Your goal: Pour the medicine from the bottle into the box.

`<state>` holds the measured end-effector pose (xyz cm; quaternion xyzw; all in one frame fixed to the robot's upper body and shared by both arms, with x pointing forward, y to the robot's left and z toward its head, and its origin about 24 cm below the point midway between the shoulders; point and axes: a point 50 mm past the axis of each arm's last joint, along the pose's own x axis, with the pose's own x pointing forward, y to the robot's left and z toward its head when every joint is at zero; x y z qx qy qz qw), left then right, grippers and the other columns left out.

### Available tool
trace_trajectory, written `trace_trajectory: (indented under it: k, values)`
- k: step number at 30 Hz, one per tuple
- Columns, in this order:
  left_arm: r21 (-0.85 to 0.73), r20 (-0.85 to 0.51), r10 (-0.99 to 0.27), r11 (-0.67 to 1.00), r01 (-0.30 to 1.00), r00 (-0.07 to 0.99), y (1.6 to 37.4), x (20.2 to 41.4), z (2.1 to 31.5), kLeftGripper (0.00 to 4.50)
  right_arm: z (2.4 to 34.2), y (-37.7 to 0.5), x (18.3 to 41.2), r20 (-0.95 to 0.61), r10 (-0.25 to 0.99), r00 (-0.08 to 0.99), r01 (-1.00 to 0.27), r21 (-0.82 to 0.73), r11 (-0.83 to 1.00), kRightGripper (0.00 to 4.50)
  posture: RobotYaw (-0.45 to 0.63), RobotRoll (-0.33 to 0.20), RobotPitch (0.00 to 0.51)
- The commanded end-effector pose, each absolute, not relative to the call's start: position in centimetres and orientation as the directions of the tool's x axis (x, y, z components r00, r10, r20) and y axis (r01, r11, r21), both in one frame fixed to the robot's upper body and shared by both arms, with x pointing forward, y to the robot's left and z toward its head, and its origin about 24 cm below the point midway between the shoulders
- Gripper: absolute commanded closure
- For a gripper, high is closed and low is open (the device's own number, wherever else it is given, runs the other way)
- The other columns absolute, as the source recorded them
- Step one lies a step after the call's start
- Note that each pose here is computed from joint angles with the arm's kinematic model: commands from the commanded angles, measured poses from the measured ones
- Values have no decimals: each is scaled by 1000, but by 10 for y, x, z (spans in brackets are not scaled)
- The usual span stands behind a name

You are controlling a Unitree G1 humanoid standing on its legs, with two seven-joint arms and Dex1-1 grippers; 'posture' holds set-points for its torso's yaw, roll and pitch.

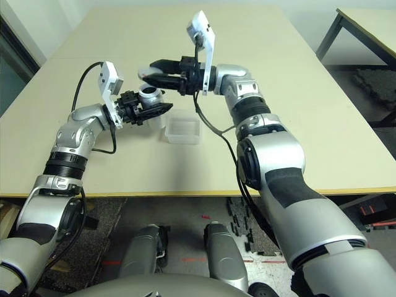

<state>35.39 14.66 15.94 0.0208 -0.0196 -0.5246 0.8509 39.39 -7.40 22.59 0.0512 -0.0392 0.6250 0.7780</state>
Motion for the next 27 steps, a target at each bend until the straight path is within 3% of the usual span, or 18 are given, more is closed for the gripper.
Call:
trace_trajectory:
  k: [1,9,16,27]
  values:
    - [55,-2,-889,456,888,457,148,352,155,1816,233,-96,400,87,938,337,-941,7,337,1957,-125,0,101]
    - [32,-24,-879,475,879,476,149,353,155,1816,223,-166,408,-126,778,615,-786,-30,617,1957,-136,0,107]
    - [27,-43,-870,491,871,491,150,358,155,1816,202,-222,397,-340,617,710,-686,-138,714,1957,-154,0,105]
    - [40,-44,-860,507,861,508,146,366,157,1816,177,-252,386,-495,475,728,-634,-222,740,1957,-167,0,93]
